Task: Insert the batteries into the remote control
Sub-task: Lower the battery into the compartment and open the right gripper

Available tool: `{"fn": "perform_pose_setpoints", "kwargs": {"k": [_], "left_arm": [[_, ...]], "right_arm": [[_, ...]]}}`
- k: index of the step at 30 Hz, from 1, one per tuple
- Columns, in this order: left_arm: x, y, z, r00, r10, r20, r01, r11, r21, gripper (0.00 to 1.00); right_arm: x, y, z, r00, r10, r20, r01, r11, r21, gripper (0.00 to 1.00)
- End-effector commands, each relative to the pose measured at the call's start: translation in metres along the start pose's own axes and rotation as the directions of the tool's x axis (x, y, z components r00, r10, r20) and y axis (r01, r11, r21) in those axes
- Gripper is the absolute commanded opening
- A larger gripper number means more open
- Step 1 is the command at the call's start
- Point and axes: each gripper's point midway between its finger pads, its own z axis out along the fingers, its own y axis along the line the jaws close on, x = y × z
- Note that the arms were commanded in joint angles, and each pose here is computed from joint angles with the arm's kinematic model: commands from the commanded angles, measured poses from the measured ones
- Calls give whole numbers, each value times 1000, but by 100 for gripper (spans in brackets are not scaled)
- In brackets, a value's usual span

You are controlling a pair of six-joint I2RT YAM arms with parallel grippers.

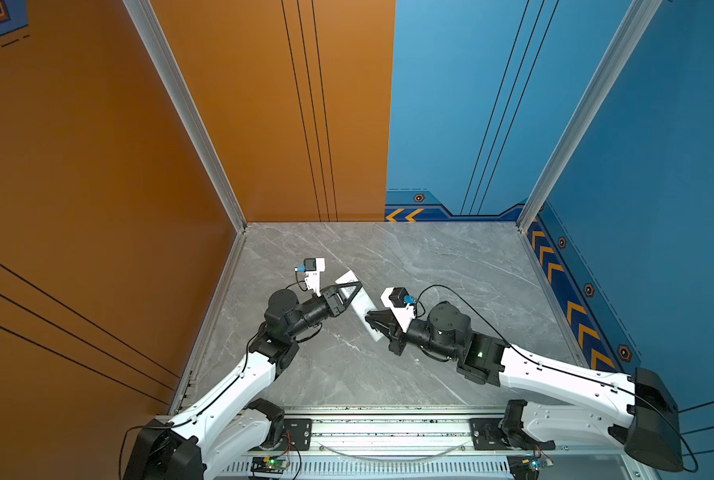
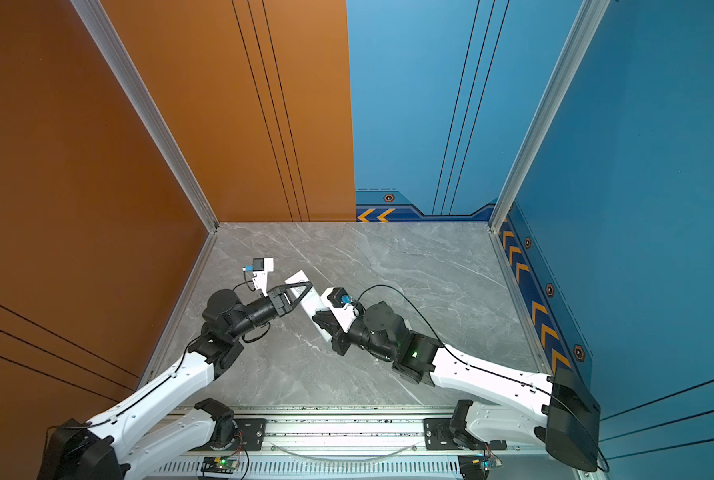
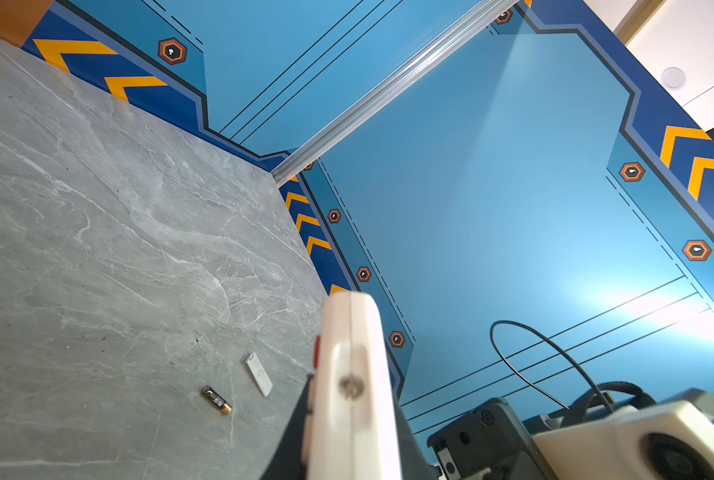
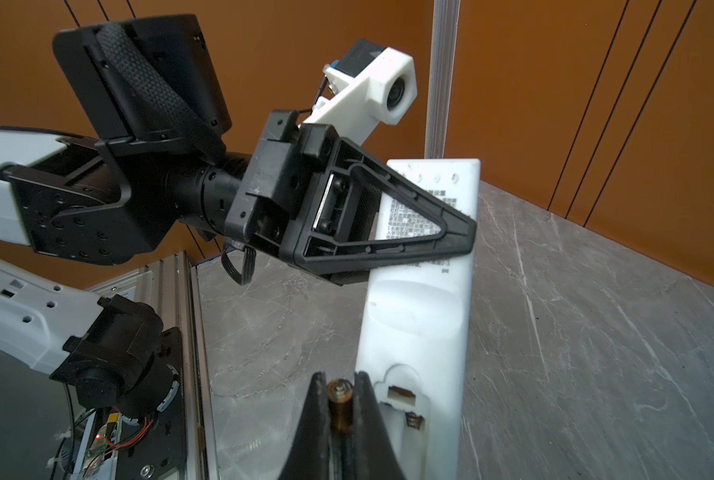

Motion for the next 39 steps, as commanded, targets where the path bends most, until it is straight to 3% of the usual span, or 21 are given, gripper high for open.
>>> {"fn": "perform_pose_setpoints", "kwargs": {"k": [1,39], "left_arm": [[-14,-27,-3,999,39,29,-41,996,78,0],[-15,-27,-6,998,43,39,-46,996,78,0]], "right_arm": [[-1,-2,2,1000,-3,22,3,1000,-5,0],[25,-13,6,999,27,-24,-27,999,25,0]]}}
